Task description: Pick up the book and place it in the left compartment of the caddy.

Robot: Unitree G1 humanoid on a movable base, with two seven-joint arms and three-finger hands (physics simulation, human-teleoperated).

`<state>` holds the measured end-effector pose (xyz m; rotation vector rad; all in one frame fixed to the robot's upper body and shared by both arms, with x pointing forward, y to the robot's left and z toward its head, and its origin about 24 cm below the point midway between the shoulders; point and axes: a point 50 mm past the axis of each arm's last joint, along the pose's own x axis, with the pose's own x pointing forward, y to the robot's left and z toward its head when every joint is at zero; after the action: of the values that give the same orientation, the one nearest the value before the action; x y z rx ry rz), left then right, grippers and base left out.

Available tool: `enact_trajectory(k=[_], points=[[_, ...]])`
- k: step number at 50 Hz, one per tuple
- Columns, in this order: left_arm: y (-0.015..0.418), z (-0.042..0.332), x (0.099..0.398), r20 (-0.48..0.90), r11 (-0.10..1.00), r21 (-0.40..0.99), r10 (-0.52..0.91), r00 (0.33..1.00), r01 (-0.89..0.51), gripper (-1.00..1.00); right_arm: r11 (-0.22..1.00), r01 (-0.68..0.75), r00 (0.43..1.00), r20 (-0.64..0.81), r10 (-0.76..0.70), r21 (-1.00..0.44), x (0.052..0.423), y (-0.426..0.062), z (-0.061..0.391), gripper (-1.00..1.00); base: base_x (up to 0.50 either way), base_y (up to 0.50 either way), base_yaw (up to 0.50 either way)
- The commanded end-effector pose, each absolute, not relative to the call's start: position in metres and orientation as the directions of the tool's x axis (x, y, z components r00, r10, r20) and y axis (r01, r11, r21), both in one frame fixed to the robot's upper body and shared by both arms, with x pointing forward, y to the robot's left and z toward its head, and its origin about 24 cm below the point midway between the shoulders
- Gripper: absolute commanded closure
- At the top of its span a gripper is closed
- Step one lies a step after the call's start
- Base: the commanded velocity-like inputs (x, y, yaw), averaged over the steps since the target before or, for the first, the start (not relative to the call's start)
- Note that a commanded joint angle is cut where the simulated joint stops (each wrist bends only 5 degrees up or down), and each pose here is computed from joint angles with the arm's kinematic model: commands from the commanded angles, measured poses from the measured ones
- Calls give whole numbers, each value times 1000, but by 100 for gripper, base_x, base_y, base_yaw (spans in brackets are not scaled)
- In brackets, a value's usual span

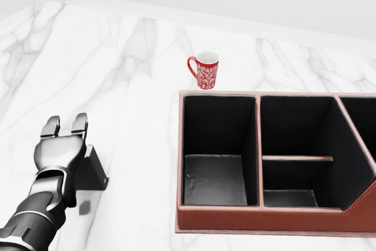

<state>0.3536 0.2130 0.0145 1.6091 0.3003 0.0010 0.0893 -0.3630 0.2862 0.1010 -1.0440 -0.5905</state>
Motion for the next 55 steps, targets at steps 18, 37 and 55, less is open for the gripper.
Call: enact_trajectory(k=[18, 37, 55], points=[[216, -7, 341, -356, -7, 931, 208, 911, 365, -100, 841, 415, 365, 784, -502, 346, 90, -363, 286, -100, 0, 0, 0], [222, -9, 338, -361, -6, 928, 223, 905, 372, 100, 842, 418, 368, 784, -500, 341, 90, -363, 285, -100, 0, 0, 0], [221, 16, 351, -105, -56, 991, 209, 972, 119, 100, 840, 420, 371, 780, -504, 343, 91, -363, 284, -100, 0, 0, 0]])
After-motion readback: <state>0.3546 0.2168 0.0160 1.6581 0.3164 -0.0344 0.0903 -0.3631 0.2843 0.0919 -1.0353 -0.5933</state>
